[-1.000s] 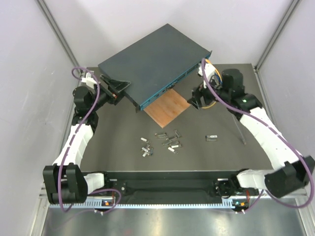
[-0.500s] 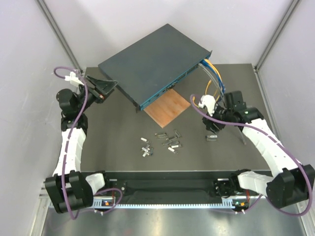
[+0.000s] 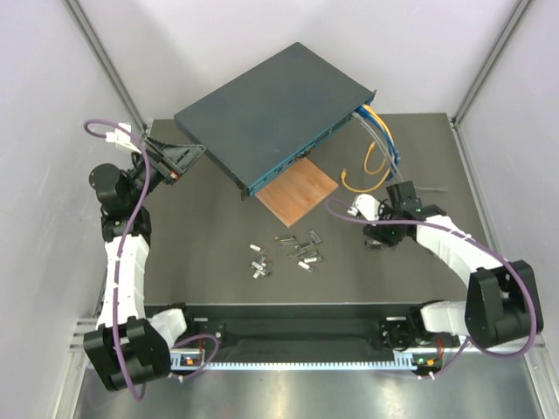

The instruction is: Insert the plug into the switch port

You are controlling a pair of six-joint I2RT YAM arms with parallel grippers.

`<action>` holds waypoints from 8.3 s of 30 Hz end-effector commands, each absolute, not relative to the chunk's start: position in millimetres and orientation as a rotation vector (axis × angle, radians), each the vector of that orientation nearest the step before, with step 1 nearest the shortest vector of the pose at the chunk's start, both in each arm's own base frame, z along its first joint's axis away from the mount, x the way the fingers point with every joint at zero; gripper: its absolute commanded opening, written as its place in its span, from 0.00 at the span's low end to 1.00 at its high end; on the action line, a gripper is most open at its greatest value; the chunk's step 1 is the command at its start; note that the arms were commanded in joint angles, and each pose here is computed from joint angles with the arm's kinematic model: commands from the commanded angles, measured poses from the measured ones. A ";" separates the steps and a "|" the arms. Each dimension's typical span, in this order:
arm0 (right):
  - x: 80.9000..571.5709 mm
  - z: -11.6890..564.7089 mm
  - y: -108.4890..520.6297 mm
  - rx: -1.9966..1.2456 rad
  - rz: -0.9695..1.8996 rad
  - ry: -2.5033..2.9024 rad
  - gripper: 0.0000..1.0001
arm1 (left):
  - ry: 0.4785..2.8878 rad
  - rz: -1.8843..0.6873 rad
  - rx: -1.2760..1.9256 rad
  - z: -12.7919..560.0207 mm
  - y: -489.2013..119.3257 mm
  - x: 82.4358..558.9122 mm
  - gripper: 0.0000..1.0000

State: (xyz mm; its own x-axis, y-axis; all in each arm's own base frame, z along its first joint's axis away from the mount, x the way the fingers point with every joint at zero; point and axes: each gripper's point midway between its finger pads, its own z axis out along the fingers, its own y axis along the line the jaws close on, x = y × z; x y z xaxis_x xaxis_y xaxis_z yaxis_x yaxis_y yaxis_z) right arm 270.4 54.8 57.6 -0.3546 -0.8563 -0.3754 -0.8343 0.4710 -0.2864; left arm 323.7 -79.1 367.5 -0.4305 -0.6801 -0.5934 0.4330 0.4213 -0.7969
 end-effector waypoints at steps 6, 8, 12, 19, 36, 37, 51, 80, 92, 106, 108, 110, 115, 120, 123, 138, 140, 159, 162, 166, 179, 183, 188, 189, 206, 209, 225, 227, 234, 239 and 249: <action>291.2 42.3 52.9 -1.459 -0.102 2.196 0.52 | 1.515 -1.248 -0.155 391.2 -78.8 322.5 0.97; 286.2 36.4 52.0 -1.496 -0.091 2.201 0.51 | 1.510 -1.247 -0.150 393.0 -79.3 322.0 0.98; 281.5 29.3 47.2 -1.552 -0.102 2.215 0.52 | 1.510 -1.254 -0.153 393.3 -78.9 324.1 0.97; 284.1 23.5 50.0 -1.626 -0.078 2.200 0.54 | 1.488 -1.259 -0.179 396.1 -75.4 329.9 0.98; 273.7 17.5 86.1 -1.849 0.046 2.033 0.58 | 1.437 -1.279 -0.160 416.4 -76.0 328.7 0.98; 272.1 17.4 88.0 -1.866 0.046 2.021 0.60 | 1.436 -1.279 -0.159 417.1 -76.5 327.9 0.98; 259.0 5.6 111.9 -2.064 0.080 1.937 0.18 | 1.425 -1.296 -0.155 425.3 -77.7 326.0 0.97; 294.7 397.4 168.7 -0.129 1.057 1.601 0.00 | 1.422 -0.664 0.767 449.5 -279.7 297.5 0.94; 284.3 390.8 165.8 0.034 1.129 1.614 0.00 | 1.561 -0.694 0.939 390.7 -391.3 270.2 0.81; 271.0 380.1 184.0 -0.007 1.185 1.638 0.00 | 1.610 -0.706 0.999 371.9 -416.9 271.0 0.57; 269.9 386.1 186.2 -0.023 1.193 1.612 0.00 | 1.632 -0.679 0.990 366.9 -417.4 276.6 0.55; 268.2 388.6 187.9 -0.032 1.197 1.605 0.00 | 1.642 -0.656 0.973 366.4 -416.3 281.2 0.51; 267.0 385.7 190.1 -0.050 1.191 1.614 0.00 | 1.648 -0.652 0.945 369.8 -414.5 283.2 0.24; 263.8 380.3 185.7 -0.113 1.116 1.622 0.49 | 1.624 -0.815 0.946 378.6 -412.9 265.0 0.00; 258.3 373.8 180.6 -0.134 1.080 1.626 0.67 | 1.664 -0.932 0.929 371.7 -402.7 253.6 0.00; 193.8 340.6 155.1 -1.136 0.462 1.411 1.00 | 1.912 -1.676 1.060 354.2 -367.1 172.6 0.00; 181.4 333.6 149.5 -1.246 0.412 1.392 1.00 | 1.976 -1.725 1.060 342.3 -366.7 164.5 0.00; 144.9 286.5 168.2 -1.863 0.422 0.996 0.78 | 2.305 -2.002 1.139 276.1 -385.1 108.1 0.00; 143.3 281.5 177.7 -1.900 0.442 0.990 0.72 | 2.360 -2.059 1.076 275.8 -389.6 109.0 0.00; 134.1 269.8 191.5 -1.967 0.491 0.981 0.62 | 2.365 -2.101 1.061 276.2 -394.8 111.7 0.00; 144.5 254.5 202.6 -1.986 0.490 1.069 0.38 | 2.346 -2.099 1.092 275.0 -395.4 109.4 0.00; 143.9 254.6 203.6 -1.988 0.491 1.069 0.30 | 2.341 -2.098 1.101 275.2 -396.1 108.5 0.00; 141.3 253.5 203.9 -2.003 0.486 1.057 0.01 | 2.325 -2.091 1.108 276.8 -397.4 109.9 0.04; 141.2 253.6 203.7 -2.003 0.482 1.055 0.00 | 2.318 -2.077 1.113 276.1 -397.8 111.0 0.13; 124.6 256.0 182.9 -1.840 0.403 1.090 0.00 | 1.953 -1.638 1.061 347.3 -395.9 210.1 0.99; 140.3 265.1 185.0 -1.678 0.391 1.203 0.00 | 1.842 -1.542 0.954 382.2 -382.1 245.2 0.99; 270.6 310.6 190.7 -0.932 0.301 1.756 0.00 | 1.462 -0.927 0.093 506.3 -154.1 323.4 0.99; 287.0 318.8 194.2 -0.881 0.318 1.786 0.00 | 1.493 -0.896 -0.045 489.7 -130.5 321.2 0.99; 336.6 333.1 190.2 -0.783 0.262 1.876 0.00 | 1.603 -0.938 -0.331 413.3 -85.8 320.5 0.99; 355.1 327.7 196.9 -0.735 0.252 1.925 0.00 | 1.668 -0.993 -0.401 374.3 -88.4 328.6 0.99; 368.7 318.2 213.1 -0.710 0.289 1.958 0.00 | 1.710 -1.113 -0.381 356.3 -104.2 348.0 0.98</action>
